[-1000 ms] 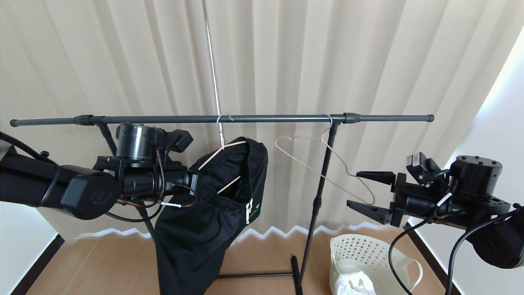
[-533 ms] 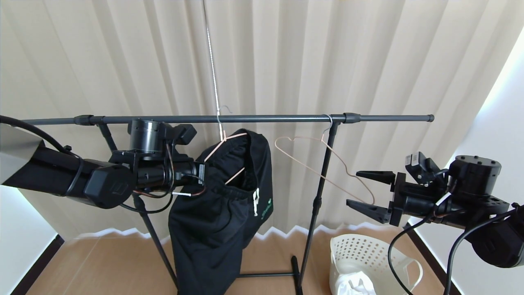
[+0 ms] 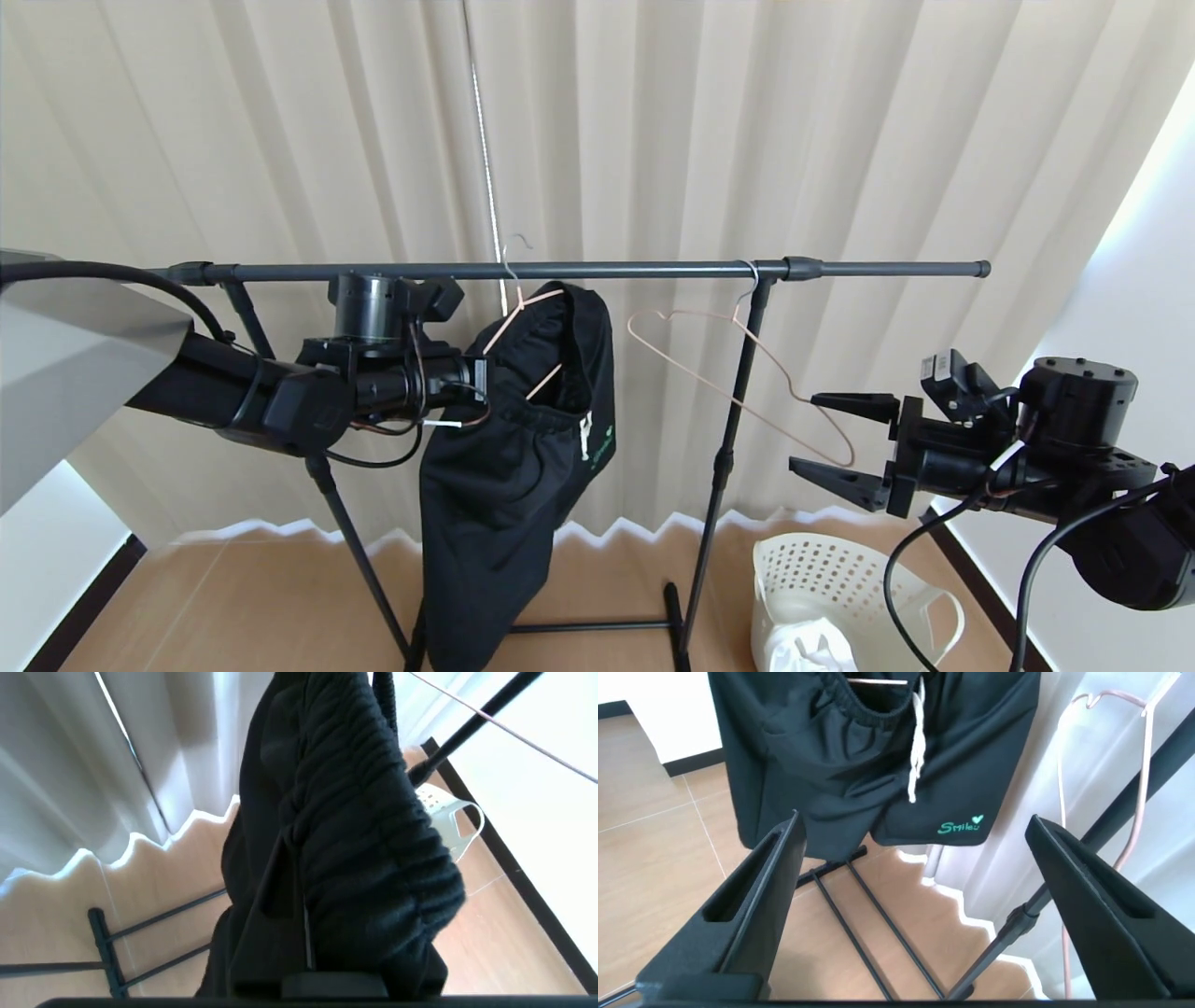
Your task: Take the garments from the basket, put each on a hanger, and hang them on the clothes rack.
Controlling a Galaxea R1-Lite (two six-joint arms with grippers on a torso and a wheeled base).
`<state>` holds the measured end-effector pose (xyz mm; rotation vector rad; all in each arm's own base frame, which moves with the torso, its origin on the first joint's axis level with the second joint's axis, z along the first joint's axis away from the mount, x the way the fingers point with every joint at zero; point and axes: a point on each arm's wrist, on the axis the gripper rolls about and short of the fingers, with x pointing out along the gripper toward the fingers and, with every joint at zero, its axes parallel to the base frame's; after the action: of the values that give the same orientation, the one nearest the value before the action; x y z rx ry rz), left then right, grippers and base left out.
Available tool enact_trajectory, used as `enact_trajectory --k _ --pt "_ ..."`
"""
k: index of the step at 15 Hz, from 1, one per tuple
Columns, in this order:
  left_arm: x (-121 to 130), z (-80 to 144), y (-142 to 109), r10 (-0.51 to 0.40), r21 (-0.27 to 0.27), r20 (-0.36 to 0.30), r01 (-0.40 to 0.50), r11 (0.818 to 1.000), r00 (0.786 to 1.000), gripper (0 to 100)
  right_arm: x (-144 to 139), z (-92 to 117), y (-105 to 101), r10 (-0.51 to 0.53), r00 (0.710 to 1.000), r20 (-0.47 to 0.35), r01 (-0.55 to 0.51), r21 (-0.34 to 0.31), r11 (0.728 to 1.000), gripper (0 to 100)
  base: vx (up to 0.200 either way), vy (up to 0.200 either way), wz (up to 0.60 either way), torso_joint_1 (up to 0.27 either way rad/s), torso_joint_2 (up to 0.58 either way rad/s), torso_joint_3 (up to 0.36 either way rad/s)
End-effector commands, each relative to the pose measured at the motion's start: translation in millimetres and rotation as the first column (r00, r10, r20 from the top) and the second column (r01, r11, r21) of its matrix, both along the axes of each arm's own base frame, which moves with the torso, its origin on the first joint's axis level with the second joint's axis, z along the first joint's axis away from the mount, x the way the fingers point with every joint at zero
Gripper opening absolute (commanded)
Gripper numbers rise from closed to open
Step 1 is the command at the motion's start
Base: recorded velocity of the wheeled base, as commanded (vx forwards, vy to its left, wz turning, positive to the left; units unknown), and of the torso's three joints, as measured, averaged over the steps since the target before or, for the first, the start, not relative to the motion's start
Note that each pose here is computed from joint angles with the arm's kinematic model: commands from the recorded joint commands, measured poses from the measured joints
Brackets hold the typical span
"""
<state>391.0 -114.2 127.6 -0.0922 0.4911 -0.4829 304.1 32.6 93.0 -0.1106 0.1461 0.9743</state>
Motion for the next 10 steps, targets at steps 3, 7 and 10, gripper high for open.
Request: enact_trajectory --k 3,7,10 --pt "14 -15 -1 0.014 0.009 -0.019 -0.014 1.000 1.000 0 0 -1 0 0.000 1.000 -0.001 0.000 -0.001 1.000 100 0.000 0.000 0.00 0.000 0.00 0.000" --pt "14 -18 -1 0.014 0.011 -0.025 -0.014 1.000 1.000 0 1 -2 0 0.000 1.000 -0.001 0.000 -0.002 1.000 100 0.000 0.000 0.00 0.000 0.00 0.000" --pt "14 -22 -1 0.014 0.014 -0.037 -0.014 1.000 0.999 0 1 -2 0 -0.004 1.000 -0.001 0.004 -0.004 1.000 100 0.000 0.000 0.00 0.000 0.00 0.000"
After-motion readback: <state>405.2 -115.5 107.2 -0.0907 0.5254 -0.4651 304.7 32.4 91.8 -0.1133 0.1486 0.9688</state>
